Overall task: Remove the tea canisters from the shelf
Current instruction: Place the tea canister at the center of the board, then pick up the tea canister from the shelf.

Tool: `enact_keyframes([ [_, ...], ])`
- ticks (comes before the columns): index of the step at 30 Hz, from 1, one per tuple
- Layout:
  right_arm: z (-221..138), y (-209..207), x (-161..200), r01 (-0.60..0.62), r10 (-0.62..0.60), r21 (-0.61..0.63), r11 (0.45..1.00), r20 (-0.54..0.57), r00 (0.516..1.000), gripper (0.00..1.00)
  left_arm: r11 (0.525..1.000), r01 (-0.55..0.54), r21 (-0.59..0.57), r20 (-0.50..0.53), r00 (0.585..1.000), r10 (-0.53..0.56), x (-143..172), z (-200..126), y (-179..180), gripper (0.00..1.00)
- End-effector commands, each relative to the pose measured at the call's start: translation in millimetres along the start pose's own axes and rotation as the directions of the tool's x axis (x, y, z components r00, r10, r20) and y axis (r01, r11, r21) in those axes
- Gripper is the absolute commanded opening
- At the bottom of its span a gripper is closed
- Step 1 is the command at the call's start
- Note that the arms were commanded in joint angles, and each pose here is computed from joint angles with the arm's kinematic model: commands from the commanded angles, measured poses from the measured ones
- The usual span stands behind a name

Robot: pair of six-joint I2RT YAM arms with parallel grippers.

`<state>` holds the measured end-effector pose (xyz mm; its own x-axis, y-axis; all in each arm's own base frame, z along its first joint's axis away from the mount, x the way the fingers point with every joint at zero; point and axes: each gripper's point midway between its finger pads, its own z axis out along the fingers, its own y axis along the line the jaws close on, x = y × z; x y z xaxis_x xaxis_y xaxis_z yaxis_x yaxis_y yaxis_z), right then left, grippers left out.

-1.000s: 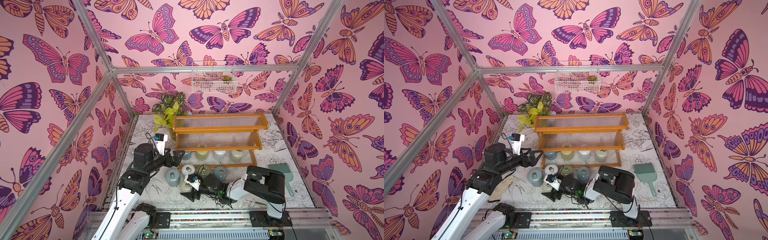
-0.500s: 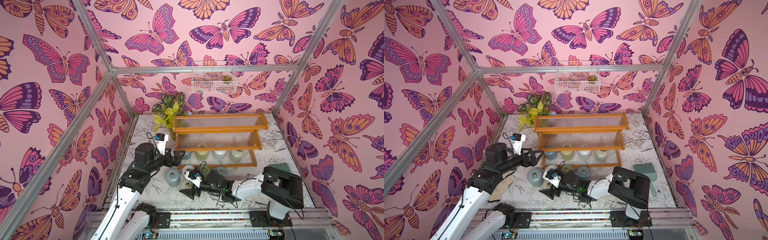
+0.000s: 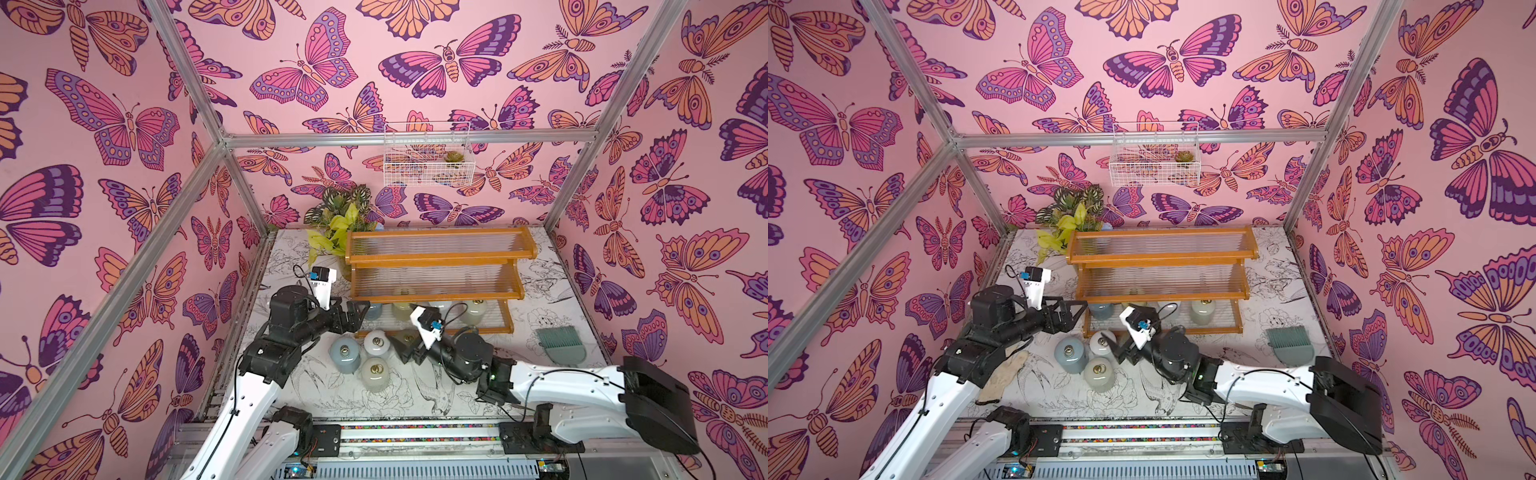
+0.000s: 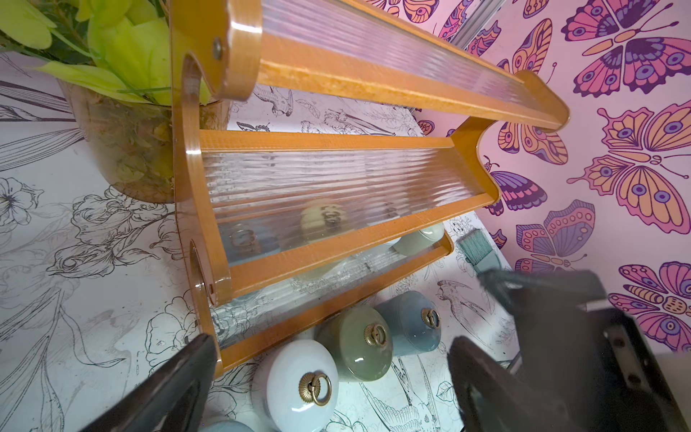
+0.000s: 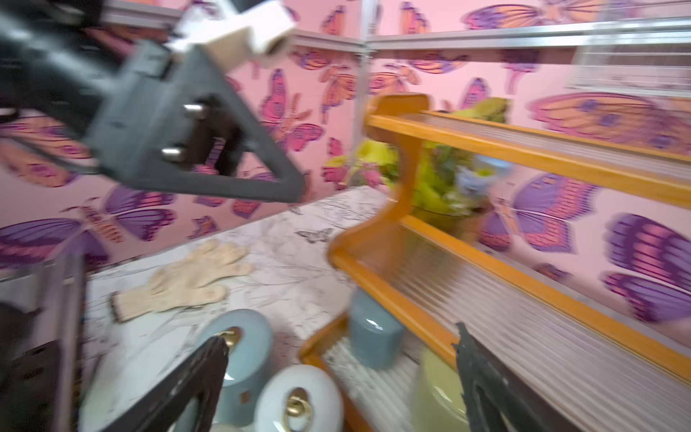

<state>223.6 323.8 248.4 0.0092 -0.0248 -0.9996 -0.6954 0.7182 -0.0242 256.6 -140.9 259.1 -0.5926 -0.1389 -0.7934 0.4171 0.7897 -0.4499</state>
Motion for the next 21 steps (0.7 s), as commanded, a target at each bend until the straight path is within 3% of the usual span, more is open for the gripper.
enact_keyframes([
  [1, -23.0, -69.6, 25.2, -0.050, 0.067, 0.271, 0.961, -0.054, 0.996, 0.97, 1.000, -0.024, 0.015, 0.028, 0.999, 0.024, -7.7, -5.9, -7.1, 1.00],
  [7, -65.6, -108.0, 47.8, -0.071, 0.105, 0.423, 0.903, -0.058, 0.993, 0.94, 0.999, -0.026, 0.019, 0.023, 0.999, 0.026, -6.7, -5.1, -7.5, 1.00],
  [12, -94.6, -132.6, 76.2, -0.121, 0.183, 0.555, 0.823, -0.057, 0.981, 0.92, 0.999, -0.029, 0.020, 0.022, 0.999, 0.028, -8.3, -4.4, -7.8, 1.00],
  [21, -112.5, -166.9, 113.3, -0.144, 0.265, 0.719, 0.680, -0.059, 0.962, 0.94, 0.999, -0.032, 0.021, 0.025, 0.999, 0.032, -9.5, -4.8, -8.6, 1.00],
])
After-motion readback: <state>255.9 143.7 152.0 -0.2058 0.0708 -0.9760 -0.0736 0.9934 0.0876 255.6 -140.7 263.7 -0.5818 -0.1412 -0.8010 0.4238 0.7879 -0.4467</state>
